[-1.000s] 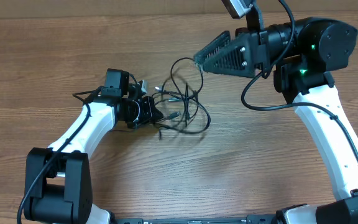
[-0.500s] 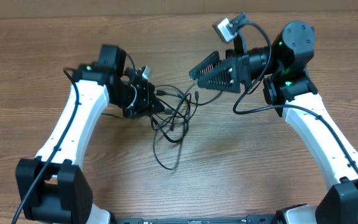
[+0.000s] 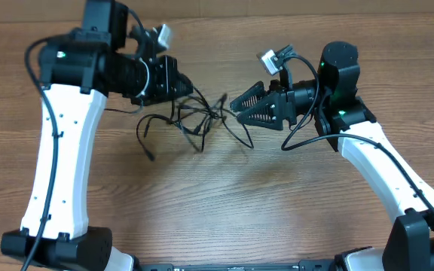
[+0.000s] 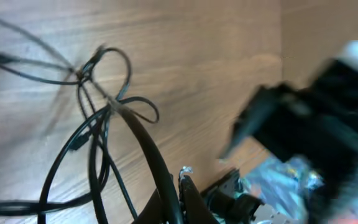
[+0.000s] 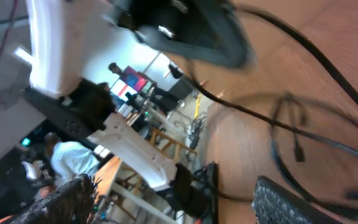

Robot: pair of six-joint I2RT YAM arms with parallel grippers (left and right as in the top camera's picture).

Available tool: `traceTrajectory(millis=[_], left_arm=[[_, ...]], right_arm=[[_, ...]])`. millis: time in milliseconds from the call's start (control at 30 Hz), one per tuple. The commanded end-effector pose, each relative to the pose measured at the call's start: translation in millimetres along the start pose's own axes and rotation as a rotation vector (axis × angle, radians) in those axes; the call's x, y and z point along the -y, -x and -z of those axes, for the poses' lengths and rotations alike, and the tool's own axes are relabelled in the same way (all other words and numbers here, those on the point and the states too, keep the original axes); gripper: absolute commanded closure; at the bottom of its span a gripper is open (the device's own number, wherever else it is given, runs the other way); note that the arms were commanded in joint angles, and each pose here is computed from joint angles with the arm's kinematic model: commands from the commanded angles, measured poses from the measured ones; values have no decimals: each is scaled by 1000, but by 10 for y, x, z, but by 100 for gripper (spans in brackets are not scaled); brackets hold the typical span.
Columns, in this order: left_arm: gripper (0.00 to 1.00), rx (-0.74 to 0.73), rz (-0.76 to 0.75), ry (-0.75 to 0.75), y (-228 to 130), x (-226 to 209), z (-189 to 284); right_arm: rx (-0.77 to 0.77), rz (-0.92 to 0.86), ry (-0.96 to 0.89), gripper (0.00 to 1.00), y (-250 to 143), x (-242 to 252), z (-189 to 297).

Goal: Untangle cables

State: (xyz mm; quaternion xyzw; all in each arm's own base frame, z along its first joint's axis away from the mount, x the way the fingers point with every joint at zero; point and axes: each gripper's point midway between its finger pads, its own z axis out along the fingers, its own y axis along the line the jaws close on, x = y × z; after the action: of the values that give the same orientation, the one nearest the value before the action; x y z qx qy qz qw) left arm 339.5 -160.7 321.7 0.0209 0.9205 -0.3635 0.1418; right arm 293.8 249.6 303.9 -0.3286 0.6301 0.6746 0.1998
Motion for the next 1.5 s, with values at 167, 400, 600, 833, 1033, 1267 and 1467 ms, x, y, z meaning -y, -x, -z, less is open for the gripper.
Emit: traceTrajectory(millis=[167, 400, 600, 833, 1033, 1267, 1467], left_arm=[[96, 88, 26, -37, 69, 298, 306], [96, 73, 53, -75, 46, 363, 307], [96, 73, 53, -77, 47, 366, 308], [96, 62, 51, -105, 28, 414, 310], [96, 55, 62, -127, 21, 452, 314], [96, 14, 152, -196, -36, 567, 330], [96, -5, 315, -199, -41, 572, 331]], right_arm=[[31, 37, -119, 21, -53, 253, -201], [14, 25, -334, 21, -230, 620, -446], [-7, 42, -361, 7, -294, 638, -589], [11, 43, -419, 18, -264, 731, -550], [9, 21, -440, 30, -290, 769, -533], [-12, 97, -513, 12, -315, 890, -473], [-68, 317, -540, 19, -306, 932, -448]])
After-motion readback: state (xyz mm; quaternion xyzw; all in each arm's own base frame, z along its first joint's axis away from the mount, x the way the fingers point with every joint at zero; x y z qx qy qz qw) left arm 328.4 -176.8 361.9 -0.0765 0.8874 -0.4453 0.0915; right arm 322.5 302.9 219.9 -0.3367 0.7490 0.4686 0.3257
